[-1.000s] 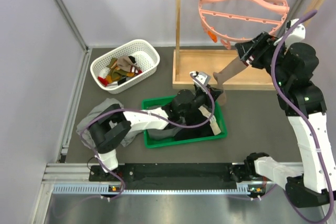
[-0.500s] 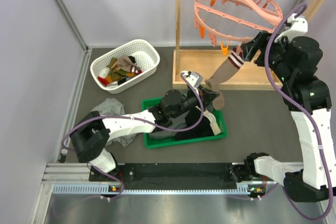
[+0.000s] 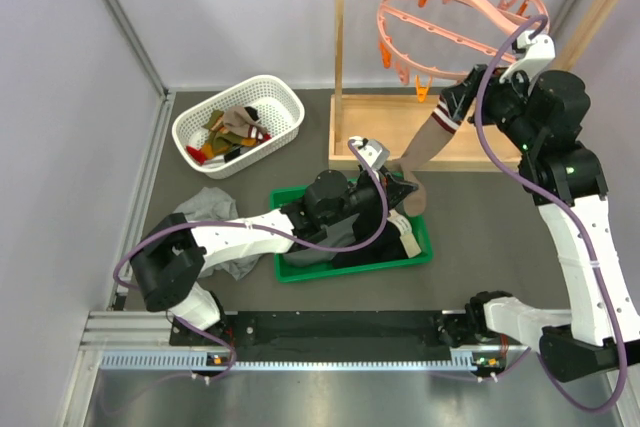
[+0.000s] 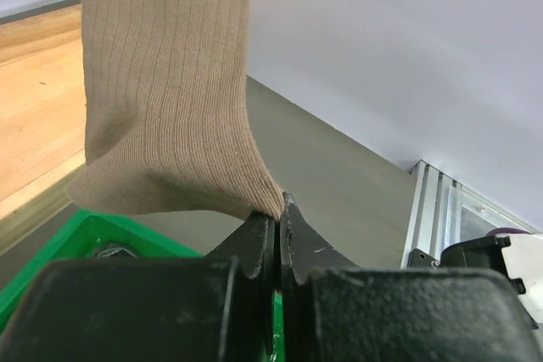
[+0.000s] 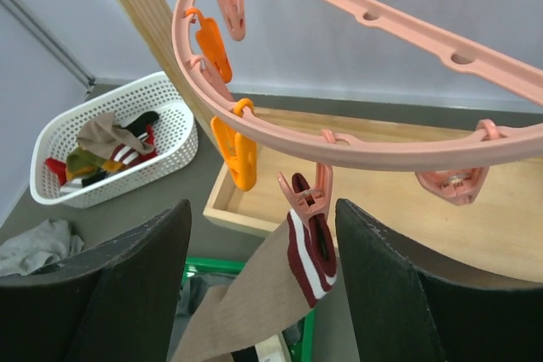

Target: Remove the socks clipped to the hanger

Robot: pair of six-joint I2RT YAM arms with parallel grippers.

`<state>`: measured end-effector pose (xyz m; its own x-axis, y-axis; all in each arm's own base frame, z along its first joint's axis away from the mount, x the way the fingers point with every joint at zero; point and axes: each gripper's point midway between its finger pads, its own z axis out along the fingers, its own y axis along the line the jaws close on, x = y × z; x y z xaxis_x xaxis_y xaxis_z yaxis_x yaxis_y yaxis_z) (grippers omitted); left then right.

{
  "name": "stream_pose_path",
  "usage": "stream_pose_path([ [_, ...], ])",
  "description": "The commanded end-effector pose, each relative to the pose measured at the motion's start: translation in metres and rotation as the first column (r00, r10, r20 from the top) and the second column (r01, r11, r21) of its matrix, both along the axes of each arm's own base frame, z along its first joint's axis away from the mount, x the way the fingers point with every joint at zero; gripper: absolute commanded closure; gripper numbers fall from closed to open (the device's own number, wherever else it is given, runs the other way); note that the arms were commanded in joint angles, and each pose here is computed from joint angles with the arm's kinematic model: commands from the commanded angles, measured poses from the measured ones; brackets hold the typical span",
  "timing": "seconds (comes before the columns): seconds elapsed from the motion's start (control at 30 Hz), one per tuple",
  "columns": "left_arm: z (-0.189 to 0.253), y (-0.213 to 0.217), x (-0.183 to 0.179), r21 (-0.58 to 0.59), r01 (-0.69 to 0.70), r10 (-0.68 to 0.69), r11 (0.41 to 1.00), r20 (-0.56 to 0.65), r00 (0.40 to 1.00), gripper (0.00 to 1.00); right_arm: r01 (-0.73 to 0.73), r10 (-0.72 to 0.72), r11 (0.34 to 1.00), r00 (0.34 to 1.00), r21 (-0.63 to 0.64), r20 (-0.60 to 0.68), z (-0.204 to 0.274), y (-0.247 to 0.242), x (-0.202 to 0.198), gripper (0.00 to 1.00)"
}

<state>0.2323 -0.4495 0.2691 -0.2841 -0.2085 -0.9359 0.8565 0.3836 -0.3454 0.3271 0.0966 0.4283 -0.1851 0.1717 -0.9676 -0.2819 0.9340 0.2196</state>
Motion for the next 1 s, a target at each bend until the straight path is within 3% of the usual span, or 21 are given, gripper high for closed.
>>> stream_pose_path([
  [0.0,0.039,0.007,-0.006,-0.074,0.020,-0.016,0.997,0.055,0.998,1.00,-0.028,0.029,1.000,0.997,-0.013,0.078,0.012,0.004,0.008,0.31],
  [0.33,0.044,0.005,-0.016,-0.087,0.093,-0.088,0.992,0.054,0.995,1.00,-0.037,0.042,0.997,0.996,-0.060,0.076,-0.001,0.005,0.018,0.24],
  [0.53,0.051,0.005,-0.019,-0.100,0.106,-0.100,0.989,0.064,0.993,1.00,-0.086,0.092,0.993,0.993,-0.076,0.074,-0.010,0.013,0.023,0.25],
  [0.73,0.051,0.005,-0.020,-0.101,0.116,-0.110,0.988,0.060,0.992,1.00,-0.135,0.139,0.989,0.988,-0.062,0.062,-0.018,0.019,0.032,0.33],
  [0.97,0.052,0.005,-0.020,-0.102,0.120,-0.115,0.987,0.060,0.992,1.00,-0.140,0.145,0.987,0.988,-0.072,0.060,-0.023,0.021,0.043,0.30],
])
